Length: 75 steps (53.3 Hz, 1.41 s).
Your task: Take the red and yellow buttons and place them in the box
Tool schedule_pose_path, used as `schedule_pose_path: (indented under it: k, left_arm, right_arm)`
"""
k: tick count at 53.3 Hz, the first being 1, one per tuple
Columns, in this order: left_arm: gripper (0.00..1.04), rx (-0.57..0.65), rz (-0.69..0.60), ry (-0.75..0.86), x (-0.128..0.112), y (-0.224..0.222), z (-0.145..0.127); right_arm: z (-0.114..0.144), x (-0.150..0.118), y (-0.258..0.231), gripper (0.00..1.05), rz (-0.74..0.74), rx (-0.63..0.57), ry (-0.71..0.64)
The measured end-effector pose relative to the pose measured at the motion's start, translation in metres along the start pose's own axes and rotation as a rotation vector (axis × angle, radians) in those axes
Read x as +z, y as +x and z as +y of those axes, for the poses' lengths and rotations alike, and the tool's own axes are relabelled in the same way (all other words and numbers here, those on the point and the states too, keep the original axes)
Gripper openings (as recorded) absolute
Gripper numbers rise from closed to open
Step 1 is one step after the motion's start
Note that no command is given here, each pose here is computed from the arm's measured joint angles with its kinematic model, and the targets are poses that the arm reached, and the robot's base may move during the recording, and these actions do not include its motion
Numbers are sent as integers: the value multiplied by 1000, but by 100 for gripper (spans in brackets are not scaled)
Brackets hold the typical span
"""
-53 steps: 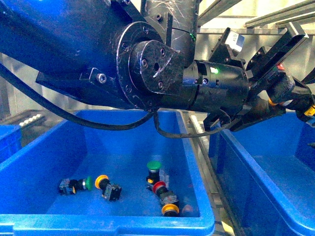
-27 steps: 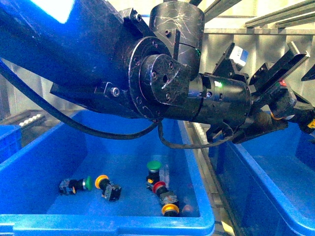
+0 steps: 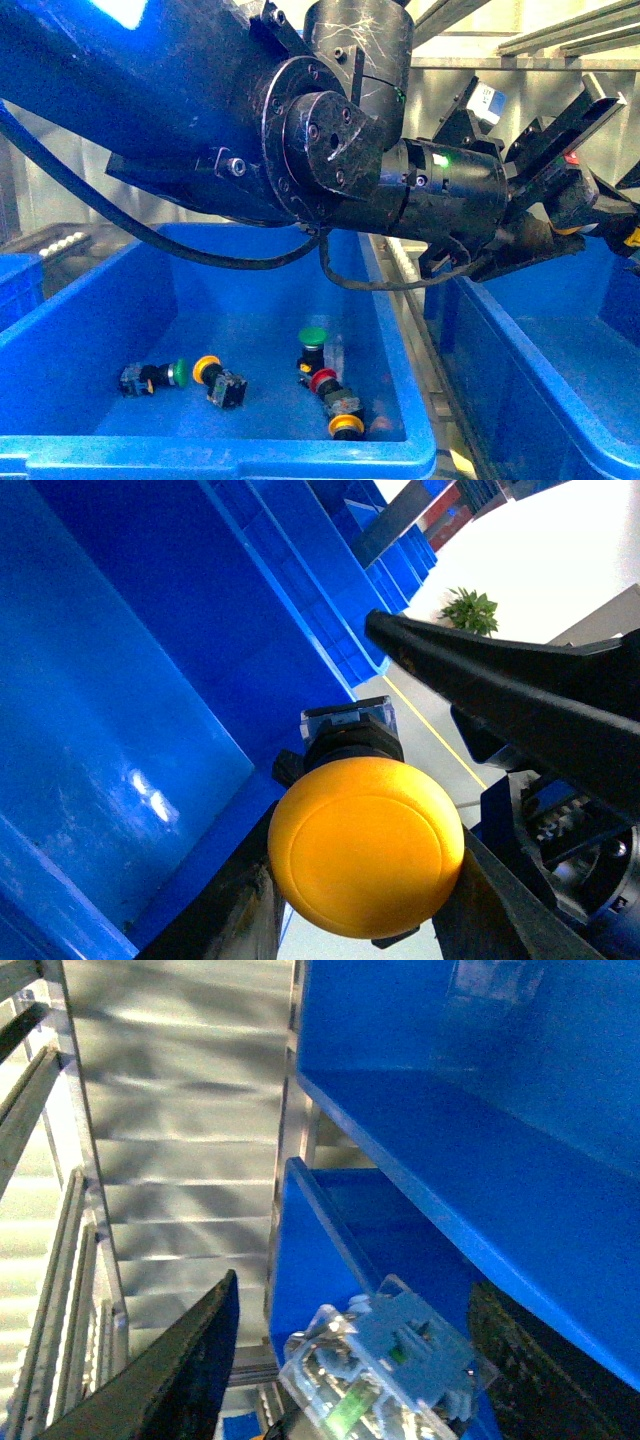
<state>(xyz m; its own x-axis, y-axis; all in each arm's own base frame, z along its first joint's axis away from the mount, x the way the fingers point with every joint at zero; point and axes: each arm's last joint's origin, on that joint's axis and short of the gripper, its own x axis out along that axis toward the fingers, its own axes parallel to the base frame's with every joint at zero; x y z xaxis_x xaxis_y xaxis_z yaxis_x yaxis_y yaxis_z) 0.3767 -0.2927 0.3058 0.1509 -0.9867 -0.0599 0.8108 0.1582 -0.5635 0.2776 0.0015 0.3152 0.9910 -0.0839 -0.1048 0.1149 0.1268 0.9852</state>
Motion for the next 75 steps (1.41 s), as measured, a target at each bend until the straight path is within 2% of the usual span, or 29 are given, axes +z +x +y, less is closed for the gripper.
schedule_pose_path:
  k: [6, 8, 23, 42, 44, 47, 58, 68, 73, 75]
  left_arm:
    - [33, -2, 3, 1, 0, 0, 0]
    - [33, -2, 4, 1, 0, 0, 0]
    - [33, 23, -1, 5, 2, -4, 4]
    - [84, 162, -170, 52, 19, -21, 18]
    - [92, 203, -197, 54, 21, -27, 21]
    - [99, 248, -215, 58, 22, -34, 25]
    - [97, 383, -291, 87, 31, -76, 23]
    - [97, 522, -403, 171, 31, -133, -4]
    - [97, 613, -469, 208, 22, -164, -21]
    - [97, 685, -509, 219, 13, -183, -30]
  right_arm:
    - [-1, 0, 1, 47, -9, -5, -1]
    - [-1, 0, 1, 45, -10, -5, -1]
    - [-3, -3, 4, 44, -12, -9, -10]
    - [-5, -11, 8, 43, 21, 15, -79]
    - [-7, -12, 9, 43, 22, 11, -89]
    - [-11, -11, 12, 43, 21, 6, -103]
    - [-21, 3, 20, 43, -9, -14, -124]
    - [-21, 11, 21, 43, -15, 9, -159]
    - [-22, 12, 20, 43, -26, 15, -194]
    - [-25, 11, 19, 43, -33, 13, -211]
